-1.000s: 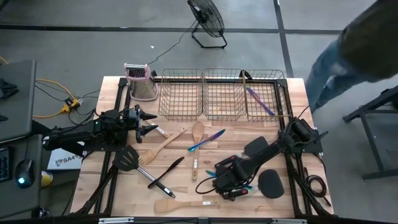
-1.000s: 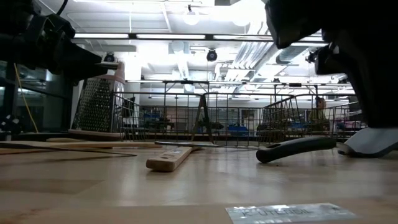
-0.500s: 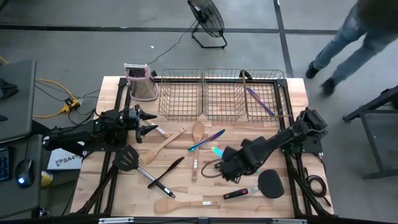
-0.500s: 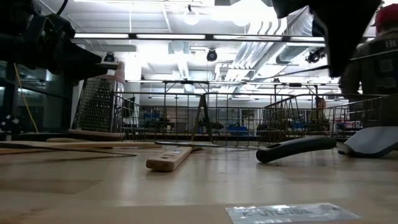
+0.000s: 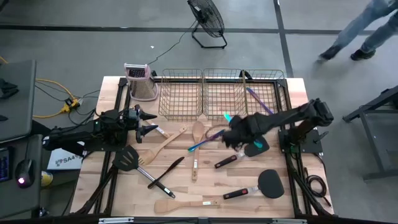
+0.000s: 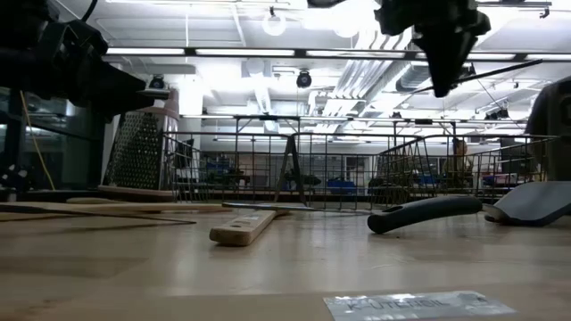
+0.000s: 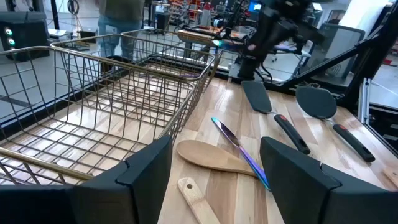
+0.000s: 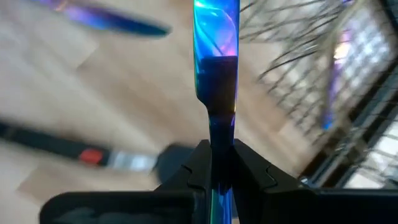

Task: Pick & Place Kitchen Items
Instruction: Put the bottom blue table knife into the right mesh basket

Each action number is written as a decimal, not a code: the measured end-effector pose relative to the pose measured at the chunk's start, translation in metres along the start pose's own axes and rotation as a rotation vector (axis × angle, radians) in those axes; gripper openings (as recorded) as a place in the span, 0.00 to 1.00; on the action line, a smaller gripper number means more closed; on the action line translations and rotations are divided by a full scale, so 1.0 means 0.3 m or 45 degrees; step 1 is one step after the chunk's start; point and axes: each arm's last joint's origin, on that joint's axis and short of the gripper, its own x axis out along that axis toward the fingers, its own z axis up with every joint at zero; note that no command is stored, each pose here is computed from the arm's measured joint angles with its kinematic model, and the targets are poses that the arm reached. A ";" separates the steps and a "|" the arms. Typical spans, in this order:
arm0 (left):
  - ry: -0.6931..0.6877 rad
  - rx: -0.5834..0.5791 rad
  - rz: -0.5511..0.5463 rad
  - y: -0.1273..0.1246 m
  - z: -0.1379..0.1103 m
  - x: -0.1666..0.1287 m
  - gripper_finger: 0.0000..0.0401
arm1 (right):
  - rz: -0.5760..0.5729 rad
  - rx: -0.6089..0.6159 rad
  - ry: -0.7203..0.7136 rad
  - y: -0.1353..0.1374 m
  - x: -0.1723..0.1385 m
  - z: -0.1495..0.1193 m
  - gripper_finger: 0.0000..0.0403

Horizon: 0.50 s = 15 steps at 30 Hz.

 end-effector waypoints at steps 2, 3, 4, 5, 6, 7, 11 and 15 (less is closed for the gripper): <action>0.000 0.000 0.000 0.000 0.000 0.000 0.60 | -0.018 0.029 -0.009 -0.041 -0.001 0.027 0.07; 0.000 0.000 0.000 0.000 0.000 0.000 0.60 | -0.032 0.042 -0.007 -0.061 0.000 0.039 0.07; 0.000 0.000 0.000 0.000 0.000 0.000 0.60 | -0.048 0.044 -0.004 -0.081 0.001 0.049 0.07; 0.000 0.000 0.000 0.000 0.000 0.000 0.60 | -0.063 0.052 -0.001 -0.101 0.001 0.058 0.07; 0.000 0.000 0.000 0.000 0.000 0.000 0.60 | -0.072 0.057 0.001 -0.117 0.003 0.069 0.07; 0.000 0.000 0.000 0.000 0.000 0.000 0.60 | -0.077 0.068 0.002 -0.132 0.006 0.080 0.07; 0.000 0.000 0.000 0.000 0.000 0.000 0.60 | -0.107 0.104 -0.004 -0.189 0.018 0.121 0.07; 0.000 0.000 0.000 0.000 0.000 0.000 0.60 | -0.139 0.146 0.020 -0.241 0.043 0.165 0.07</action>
